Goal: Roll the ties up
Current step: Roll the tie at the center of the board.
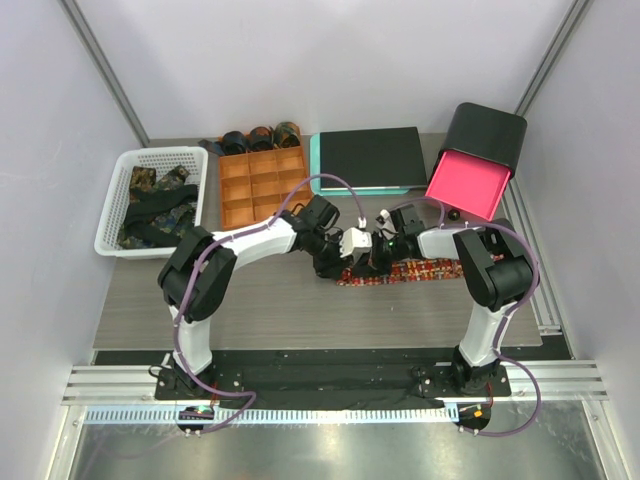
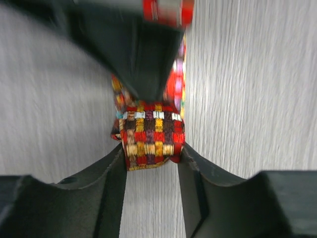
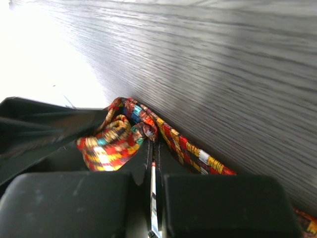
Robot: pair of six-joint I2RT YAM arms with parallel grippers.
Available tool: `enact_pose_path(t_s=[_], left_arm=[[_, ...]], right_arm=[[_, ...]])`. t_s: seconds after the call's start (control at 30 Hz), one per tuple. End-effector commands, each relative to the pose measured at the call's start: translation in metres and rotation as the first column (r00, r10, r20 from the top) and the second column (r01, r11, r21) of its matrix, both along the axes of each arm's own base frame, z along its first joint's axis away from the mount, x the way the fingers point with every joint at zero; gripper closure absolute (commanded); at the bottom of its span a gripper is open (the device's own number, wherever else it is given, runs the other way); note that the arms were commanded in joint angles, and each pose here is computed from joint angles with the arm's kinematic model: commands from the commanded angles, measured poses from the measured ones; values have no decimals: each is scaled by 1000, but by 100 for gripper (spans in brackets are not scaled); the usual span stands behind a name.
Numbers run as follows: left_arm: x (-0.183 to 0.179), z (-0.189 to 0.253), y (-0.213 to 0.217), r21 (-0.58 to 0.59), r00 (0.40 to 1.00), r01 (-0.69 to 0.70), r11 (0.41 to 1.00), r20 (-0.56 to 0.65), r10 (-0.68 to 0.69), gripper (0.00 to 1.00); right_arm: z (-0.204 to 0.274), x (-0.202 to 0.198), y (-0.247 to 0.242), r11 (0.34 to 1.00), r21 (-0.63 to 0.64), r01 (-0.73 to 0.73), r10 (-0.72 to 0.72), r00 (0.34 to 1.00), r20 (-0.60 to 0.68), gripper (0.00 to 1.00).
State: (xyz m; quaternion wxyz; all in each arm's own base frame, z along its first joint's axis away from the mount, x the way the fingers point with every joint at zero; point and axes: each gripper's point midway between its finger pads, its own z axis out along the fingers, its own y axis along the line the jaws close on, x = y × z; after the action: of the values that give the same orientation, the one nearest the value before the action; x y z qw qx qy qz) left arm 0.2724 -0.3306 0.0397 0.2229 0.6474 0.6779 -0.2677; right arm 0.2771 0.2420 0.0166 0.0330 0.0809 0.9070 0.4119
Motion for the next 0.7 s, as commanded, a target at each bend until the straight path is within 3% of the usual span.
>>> enact_pose_path(t_s=[0.0,0.47,0.53,0.67], left_arm=[[1,38,-38,-123,1000,28,992,18,-26,55],[-11,-17,-28,13,997,68,998,-35,-67,55],[-11,-21,-25,26,997,66,998,-33,-65,58],[-14,-31,-17,75,997,65,995,-46,-62,66]], right_arm=[[-21,-3,-2,997,-72,22,-23,999,-21,99],[-14,-7,1,999,-48,15,-16,1000,-11,99],[-11,-6,3,999,-38,11,-11,1000,-7,98],[5,-6,4,1000,-9,-25,25,1000,6,82]])
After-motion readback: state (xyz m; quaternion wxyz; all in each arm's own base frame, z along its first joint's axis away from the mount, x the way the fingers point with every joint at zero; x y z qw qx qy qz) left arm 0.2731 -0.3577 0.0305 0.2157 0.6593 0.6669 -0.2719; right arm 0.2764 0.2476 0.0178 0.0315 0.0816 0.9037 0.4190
